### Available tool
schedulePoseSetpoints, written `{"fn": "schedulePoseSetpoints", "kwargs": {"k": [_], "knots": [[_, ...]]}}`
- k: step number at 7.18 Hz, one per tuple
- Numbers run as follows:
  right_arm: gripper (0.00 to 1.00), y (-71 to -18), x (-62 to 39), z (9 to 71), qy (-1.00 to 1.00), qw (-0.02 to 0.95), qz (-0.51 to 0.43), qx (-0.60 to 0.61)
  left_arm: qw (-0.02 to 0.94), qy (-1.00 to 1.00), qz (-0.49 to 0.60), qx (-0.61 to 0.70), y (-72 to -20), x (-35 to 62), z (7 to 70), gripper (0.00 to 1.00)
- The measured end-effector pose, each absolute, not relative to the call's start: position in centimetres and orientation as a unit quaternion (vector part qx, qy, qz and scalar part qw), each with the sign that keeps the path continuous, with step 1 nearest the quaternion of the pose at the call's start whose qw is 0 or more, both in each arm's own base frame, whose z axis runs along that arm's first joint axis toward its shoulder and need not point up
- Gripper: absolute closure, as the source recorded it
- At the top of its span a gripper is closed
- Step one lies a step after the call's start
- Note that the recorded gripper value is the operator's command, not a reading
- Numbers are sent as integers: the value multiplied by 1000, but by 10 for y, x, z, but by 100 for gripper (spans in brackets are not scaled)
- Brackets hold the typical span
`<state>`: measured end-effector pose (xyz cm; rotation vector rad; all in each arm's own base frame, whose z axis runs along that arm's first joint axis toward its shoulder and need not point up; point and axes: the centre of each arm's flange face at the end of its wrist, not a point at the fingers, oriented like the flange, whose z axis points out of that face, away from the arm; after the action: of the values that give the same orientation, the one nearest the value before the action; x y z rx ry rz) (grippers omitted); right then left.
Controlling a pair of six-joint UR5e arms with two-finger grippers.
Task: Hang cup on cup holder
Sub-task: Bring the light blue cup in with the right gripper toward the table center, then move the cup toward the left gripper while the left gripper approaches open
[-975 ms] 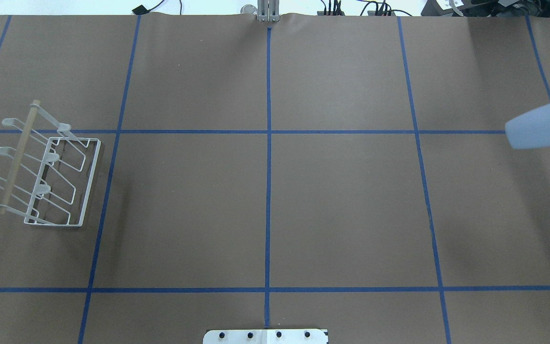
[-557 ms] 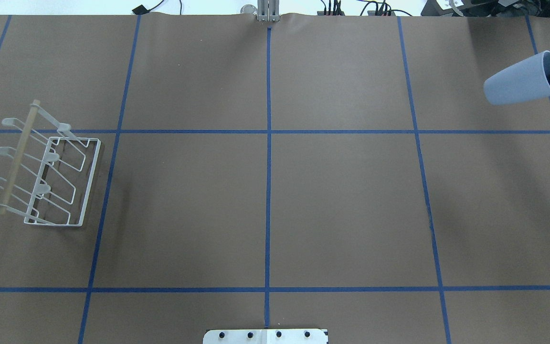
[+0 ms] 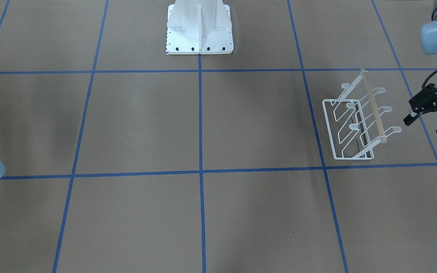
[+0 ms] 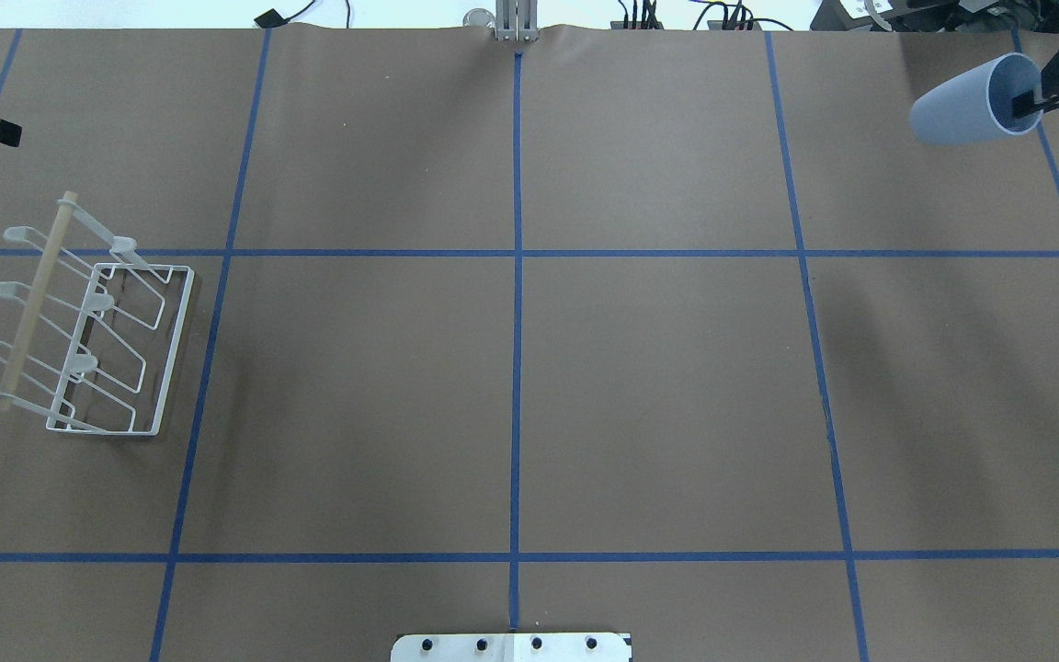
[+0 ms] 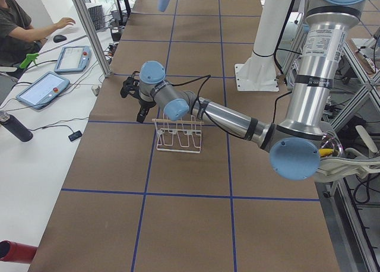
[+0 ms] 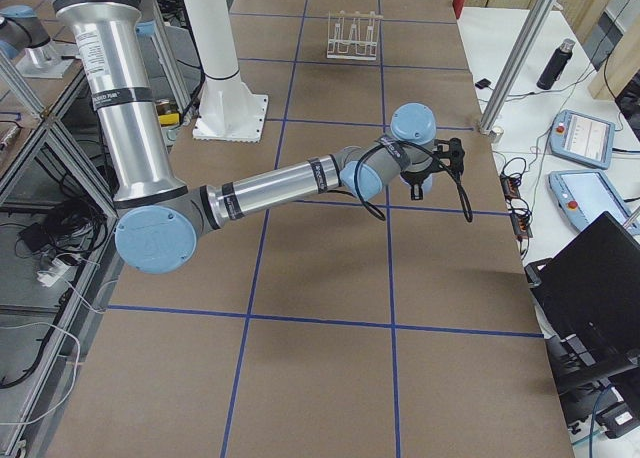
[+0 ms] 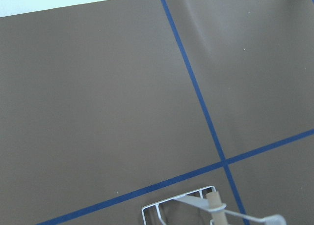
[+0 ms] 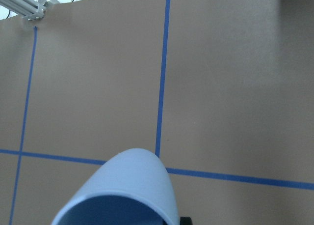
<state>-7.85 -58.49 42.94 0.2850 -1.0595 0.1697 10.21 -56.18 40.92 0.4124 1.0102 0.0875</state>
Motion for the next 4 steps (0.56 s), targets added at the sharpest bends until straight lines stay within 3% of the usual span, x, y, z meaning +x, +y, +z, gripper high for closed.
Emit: {"fn": "schedulePoseSetpoints", "kwargs": {"k": [4], "knots": [[100,-563,-165,386,-592,778,175,117,827,537,-8,165,-572,164,326,2]]}}
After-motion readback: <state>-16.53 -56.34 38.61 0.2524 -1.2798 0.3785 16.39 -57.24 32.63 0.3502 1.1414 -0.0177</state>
